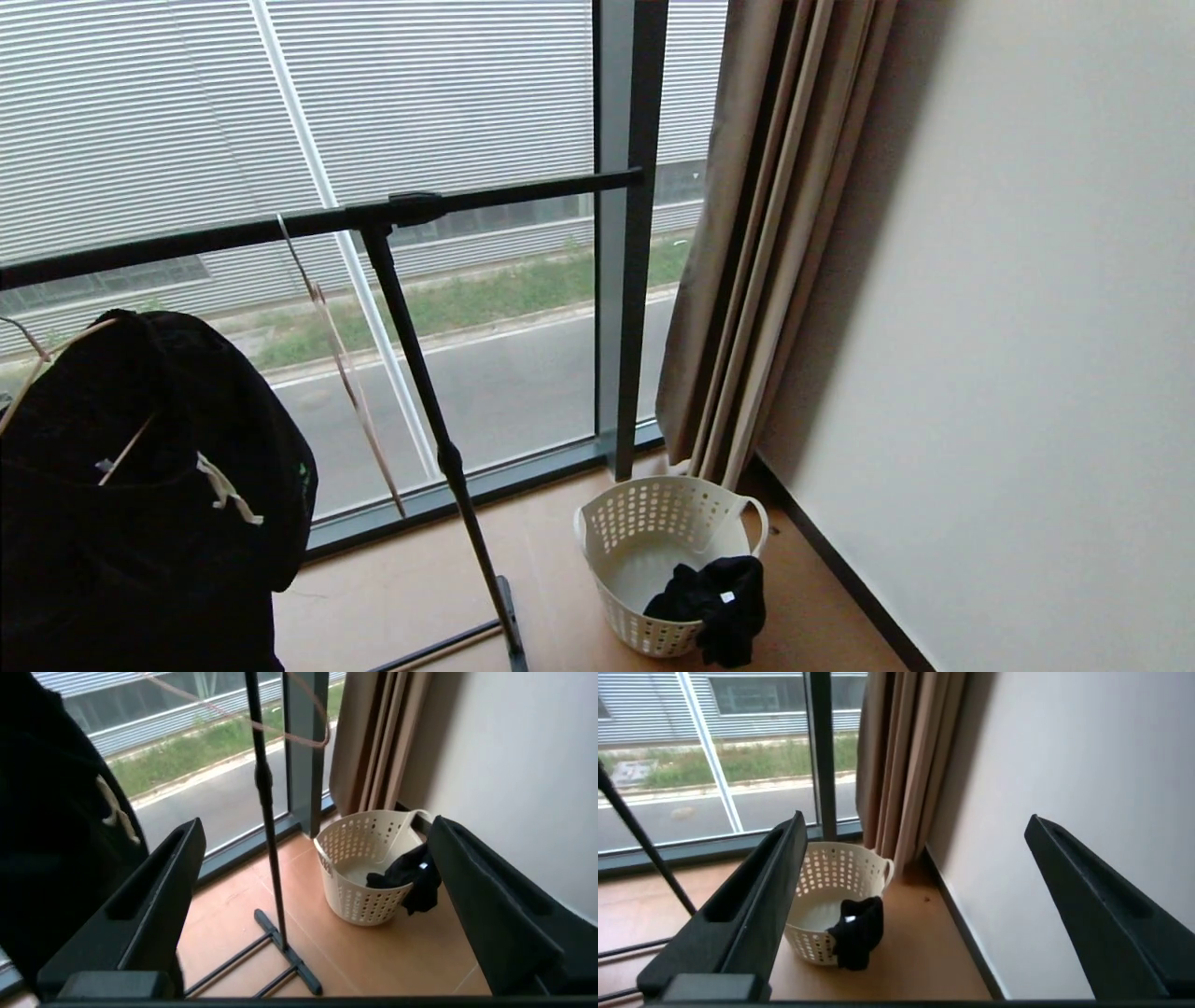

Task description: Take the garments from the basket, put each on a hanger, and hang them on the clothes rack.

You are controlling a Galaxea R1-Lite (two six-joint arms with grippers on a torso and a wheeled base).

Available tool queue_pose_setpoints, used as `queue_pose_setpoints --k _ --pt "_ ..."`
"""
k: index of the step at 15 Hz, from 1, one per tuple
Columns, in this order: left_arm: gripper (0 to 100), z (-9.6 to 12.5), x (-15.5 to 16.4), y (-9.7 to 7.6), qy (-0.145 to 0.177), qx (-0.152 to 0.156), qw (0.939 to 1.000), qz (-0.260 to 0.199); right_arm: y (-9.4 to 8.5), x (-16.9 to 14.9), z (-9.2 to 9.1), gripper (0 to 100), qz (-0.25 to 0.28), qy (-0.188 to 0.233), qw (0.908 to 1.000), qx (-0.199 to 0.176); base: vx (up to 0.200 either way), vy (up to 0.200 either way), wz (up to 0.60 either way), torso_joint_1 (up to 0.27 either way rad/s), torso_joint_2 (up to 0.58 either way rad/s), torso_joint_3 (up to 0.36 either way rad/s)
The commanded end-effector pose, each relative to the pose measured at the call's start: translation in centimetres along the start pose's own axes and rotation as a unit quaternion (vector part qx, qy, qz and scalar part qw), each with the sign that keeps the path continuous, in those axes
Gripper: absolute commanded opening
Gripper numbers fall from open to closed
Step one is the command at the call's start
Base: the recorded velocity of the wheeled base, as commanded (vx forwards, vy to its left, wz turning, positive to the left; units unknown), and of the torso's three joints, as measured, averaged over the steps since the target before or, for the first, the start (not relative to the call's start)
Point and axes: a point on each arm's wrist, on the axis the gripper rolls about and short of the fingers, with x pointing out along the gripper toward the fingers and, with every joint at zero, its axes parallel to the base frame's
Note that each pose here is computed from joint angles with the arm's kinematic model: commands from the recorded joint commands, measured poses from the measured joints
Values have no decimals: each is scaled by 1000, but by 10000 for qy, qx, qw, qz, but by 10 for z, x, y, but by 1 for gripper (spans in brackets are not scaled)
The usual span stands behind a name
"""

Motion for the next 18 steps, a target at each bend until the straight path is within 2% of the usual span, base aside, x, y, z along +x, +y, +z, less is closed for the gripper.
queue_pose_setpoints --k 1,8,18 --pt "100 0 0 0 -5 -47 10000 1 0 0 0 100 2 6 10000 1 0 0 0 -154 349 193" --pt "100 0 0 0 -5 -47 10000 1 0 0 0 100 2 -2 10000 1 0 0 0 -161 380 209" --pt "100 0 0 0 -5 -47 10000 1 0 0 0 100 2 -2 10000 1 0 0 0 -214 536 313"
